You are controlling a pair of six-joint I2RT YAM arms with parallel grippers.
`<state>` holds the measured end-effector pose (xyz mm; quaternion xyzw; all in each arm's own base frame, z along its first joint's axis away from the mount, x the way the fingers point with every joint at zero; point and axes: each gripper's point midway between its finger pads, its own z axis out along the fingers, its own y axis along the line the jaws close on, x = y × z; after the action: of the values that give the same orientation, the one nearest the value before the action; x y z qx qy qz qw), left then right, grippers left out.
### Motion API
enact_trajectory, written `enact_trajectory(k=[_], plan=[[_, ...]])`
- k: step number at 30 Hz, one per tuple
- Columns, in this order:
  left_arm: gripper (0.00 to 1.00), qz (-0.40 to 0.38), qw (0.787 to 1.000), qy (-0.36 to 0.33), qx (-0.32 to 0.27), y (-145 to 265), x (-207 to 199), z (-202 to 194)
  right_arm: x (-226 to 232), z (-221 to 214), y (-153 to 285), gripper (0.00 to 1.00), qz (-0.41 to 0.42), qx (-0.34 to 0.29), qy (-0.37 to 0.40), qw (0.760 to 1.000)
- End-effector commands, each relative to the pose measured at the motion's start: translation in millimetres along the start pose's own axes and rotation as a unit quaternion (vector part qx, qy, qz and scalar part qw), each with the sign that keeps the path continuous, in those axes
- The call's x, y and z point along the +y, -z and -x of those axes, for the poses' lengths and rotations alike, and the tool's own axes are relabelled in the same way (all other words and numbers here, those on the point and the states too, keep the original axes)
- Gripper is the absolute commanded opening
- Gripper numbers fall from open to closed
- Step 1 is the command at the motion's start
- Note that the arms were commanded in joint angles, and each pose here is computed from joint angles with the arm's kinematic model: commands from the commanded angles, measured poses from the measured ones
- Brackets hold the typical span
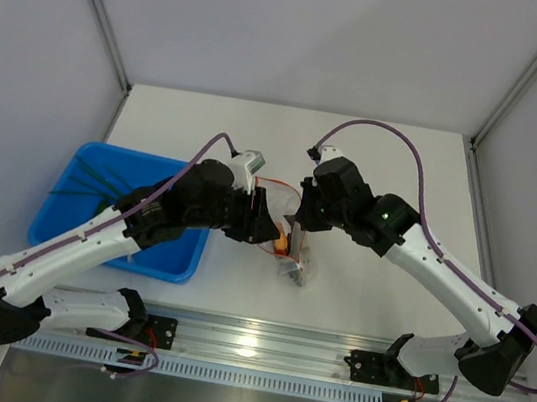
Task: Place the food in the zip-top bag and seal the zipper
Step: Adjust the zipper food storage bag at the center of the board.
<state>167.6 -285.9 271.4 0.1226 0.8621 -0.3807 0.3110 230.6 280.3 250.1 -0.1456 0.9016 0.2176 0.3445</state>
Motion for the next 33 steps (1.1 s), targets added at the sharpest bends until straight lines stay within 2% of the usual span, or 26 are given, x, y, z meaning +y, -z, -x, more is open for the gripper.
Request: enact_trajectory(k=[1, 6, 9, 17, 33], plan=[[0.48, 0.032, 0.999, 0.017, 0.008, 2, 7, -2, 6, 10, 5, 0.0, 0.008, -0.022, -0.004, 1.0], [0.49, 0.058, 0.996, 0.054, 0.039, -11, 9, -8, 5, 11, 5, 0.0, 0.007, -0.024, -0.004, 1.0], [0.55, 0.049, 0.996, 0.059, 0.04, -14, 3, -6, 5, 9, 3, 0.0, 0.007, -0.021, -0.004, 1.0], [0.61, 0.047, 0.997, 0.059, 0.025, -15, -1, 4, 5, 8, 2, 0.0, 0.005, -0.02, -0.002, 1.0], [0.54, 0.051, 0.995, 0.069, 0.052, -38, 5, -13, 7, 10, 3, 0.0, 0.009, -0.025, -0.001, 1.0]])
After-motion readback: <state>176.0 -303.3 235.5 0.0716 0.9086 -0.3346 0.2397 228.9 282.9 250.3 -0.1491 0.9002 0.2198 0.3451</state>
